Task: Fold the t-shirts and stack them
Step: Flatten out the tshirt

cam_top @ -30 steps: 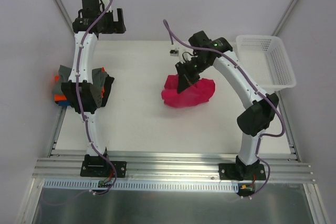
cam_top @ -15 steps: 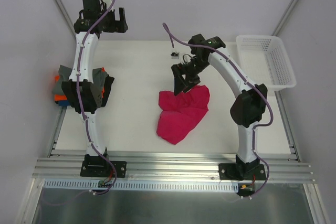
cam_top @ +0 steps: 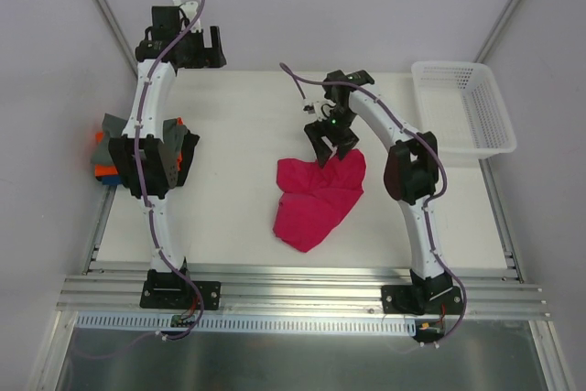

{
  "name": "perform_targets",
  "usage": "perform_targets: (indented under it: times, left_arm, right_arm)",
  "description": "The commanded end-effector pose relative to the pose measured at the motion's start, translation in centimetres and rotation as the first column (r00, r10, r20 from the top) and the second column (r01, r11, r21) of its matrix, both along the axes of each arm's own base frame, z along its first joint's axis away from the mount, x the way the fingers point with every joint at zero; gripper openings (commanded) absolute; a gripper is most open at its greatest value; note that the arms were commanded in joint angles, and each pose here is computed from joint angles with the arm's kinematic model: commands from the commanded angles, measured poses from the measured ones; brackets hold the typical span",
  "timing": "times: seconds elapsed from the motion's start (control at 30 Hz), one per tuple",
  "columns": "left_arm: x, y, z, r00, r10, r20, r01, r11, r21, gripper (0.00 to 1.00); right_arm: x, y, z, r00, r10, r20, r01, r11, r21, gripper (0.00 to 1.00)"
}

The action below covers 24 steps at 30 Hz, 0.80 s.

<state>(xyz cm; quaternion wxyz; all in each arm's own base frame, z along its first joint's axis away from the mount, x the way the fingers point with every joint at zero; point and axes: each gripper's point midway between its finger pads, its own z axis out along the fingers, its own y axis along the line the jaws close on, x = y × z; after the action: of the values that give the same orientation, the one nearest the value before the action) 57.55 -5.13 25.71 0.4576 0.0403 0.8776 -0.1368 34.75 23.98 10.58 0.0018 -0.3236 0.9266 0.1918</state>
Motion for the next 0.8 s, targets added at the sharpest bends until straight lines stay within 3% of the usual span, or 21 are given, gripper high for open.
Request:
perform_targets:
  times: [0.0, 0.2, 0.3, 0.33, 0.4, 0.47, 0.53, 0.63, 0.7, 0.77]
  left_arm:
    - [-1.4, -0.4, 7.4, 0.988, -0.002, 0.155, 0.004, 1.0, -0.013, 0.99]
    - [-1.0, -0.3, 7.3, 0.988, 0.008, 0.156, -0.006, 1.0, -0.015, 0.99]
    - [-1.0, -0.3, 7.3, 0.988, 0.011, 0.155, -0.008, 1.0, -0.019, 0.99]
    - [-1.0, -0.3, 7.3, 0.988, 0.011, 0.153, -0.008, 1.0, -0.02, 0.99]
    - [-1.0, -0.3, 7.1, 0.989, 0.012, 0.148, -0.009, 1.0, -0.021, 0.99]
    - [-1.0, -0.4, 6.9, 0.99, 0.013, 0.144, -0.009, 1.0, -0.025, 0.99]
    - [-1.0, -0.6, 6.7, 0.991, 0.005, 0.137, 0.0, 1.0, -0.031, 0.99]
    - [-1.0, -0.7, 6.6, 0.991, 0.0, 0.134, 0.005, 0.999, -0.04, 0.99]
    - [-0.9, -0.9, 6.5, 0.991, -0.004, 0.134, 0.01, 0.999, -0.047, 0.99]
    - [-0.9, -1.1, 6.5, 0.991, -0.009, 0.133, 0.017, 0.998, -0.06, 0.99]
  right_arm:
    - [3.1, -3.6, -0.3, 0.992, 0.018, 0.128, 0.004, 0.985, -0.172, 0.79]
    - [7.6, -7.9, -2.2, 0.975, -0.008, 0.224, 0.078, 0.95, -0.304, 0.79]
    - [8.0, -9.1, -3.5, 0.977, -0.003, 0.212, 0.079, 0.935, -0.346, 0.72]
    - [8.1, -9.2, -3.8, 0.977, -0.008, 0.212, 0.083, 0.934, -0.348, 0.56]
    - [8.3, -9.3, -3.8, 0.976, -0.015, 0.215, 0.089, 0.936, -0.342, 0.36]
    - [8.6, -8.9, -3.6, 0.975, -0.019, 0.22, 0.091, 0.942, -0.322, 0.36]
    - [8.3, -8.9, -3.5, 0.977, -0.034, 0.213, 0.103, 0.941, -0.323, 0.56]
    - [7.3, -8.2, -3.7, 0.986, -0.038, 0.164, 0.083, 0.956, -0.281, 0.67]
    - [6.7, -8.3, -4.3, 0.99, -0.034, 0.136, 0.072, 0.955, -0.289, 0.66]
    - [6.3, -8.0, -4.5, 0.993, -0.032, 0.114, 0.062, 0.959, -0.278, 0.58]
